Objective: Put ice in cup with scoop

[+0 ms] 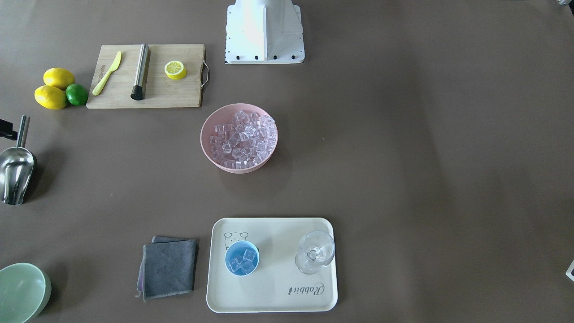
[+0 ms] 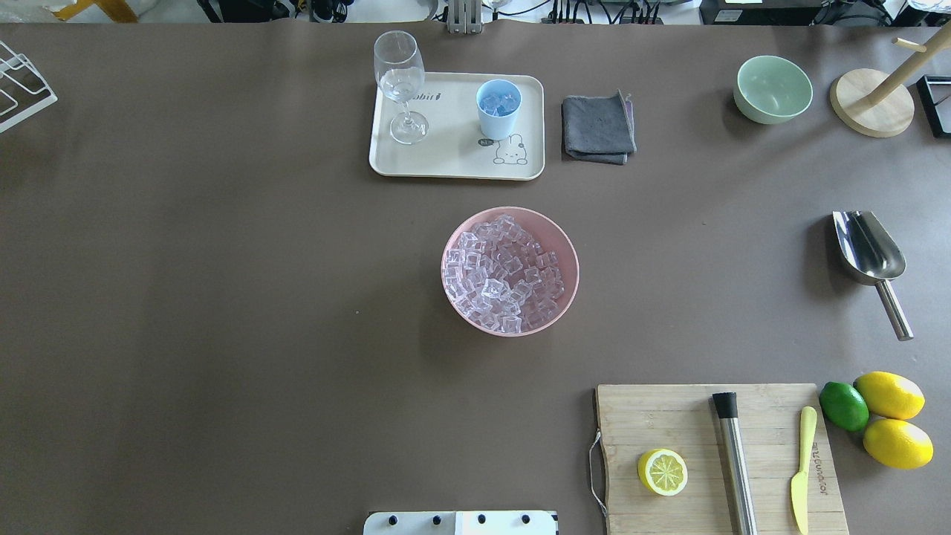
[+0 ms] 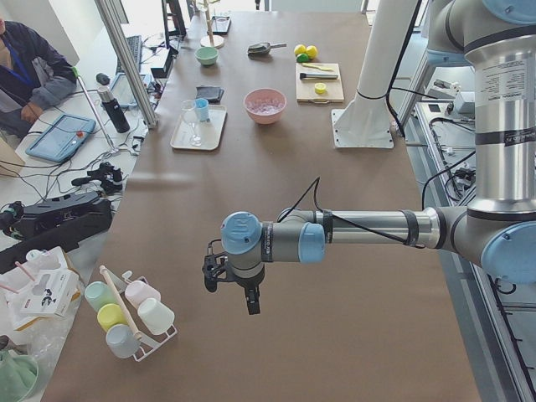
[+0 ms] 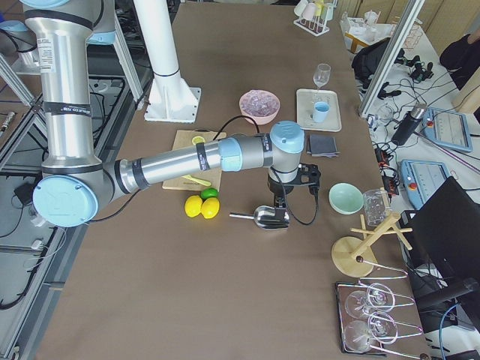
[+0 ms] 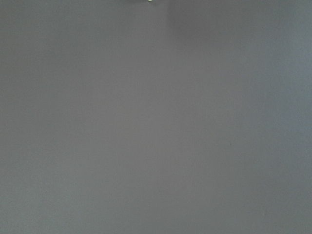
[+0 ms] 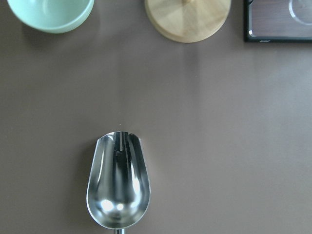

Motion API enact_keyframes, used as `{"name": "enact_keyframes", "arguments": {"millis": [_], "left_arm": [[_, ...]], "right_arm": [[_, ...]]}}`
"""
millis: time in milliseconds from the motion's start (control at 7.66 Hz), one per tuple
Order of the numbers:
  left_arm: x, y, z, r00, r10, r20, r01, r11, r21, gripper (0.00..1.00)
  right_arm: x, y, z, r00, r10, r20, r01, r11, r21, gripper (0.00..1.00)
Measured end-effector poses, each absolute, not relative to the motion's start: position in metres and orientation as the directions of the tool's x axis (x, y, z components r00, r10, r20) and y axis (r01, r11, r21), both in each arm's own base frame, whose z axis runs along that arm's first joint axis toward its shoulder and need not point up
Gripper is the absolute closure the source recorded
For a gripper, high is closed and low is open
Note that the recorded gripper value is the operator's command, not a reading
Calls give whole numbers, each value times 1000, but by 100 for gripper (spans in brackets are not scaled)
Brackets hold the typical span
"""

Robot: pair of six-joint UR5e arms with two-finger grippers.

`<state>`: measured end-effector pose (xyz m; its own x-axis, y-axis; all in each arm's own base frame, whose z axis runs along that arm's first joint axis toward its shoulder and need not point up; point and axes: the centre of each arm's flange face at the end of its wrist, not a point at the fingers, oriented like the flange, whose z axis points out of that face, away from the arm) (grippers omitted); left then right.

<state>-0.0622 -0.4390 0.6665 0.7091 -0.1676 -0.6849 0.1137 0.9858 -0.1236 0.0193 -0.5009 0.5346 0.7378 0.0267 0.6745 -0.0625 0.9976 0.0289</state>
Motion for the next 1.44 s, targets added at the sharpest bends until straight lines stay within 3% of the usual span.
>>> {"name": "enact_keyframes", "arguments": {"millis": [392,914,1437], "left_arm": [[-62,-439,666,709,-166,-685,113,986,-123,2],[-59,-440,666,708,-163,-687,108,987,-123,2],[-49,-446,662,710,-141,-690,85,990,-114,2]], "right_arm": [[128,-470,563,745,-36,666,-23,997,80,0],[139,-458,658,724,-38,689,52,999,0,0],[138,-458,671,724,-45,688,52,999,10,0]]}}
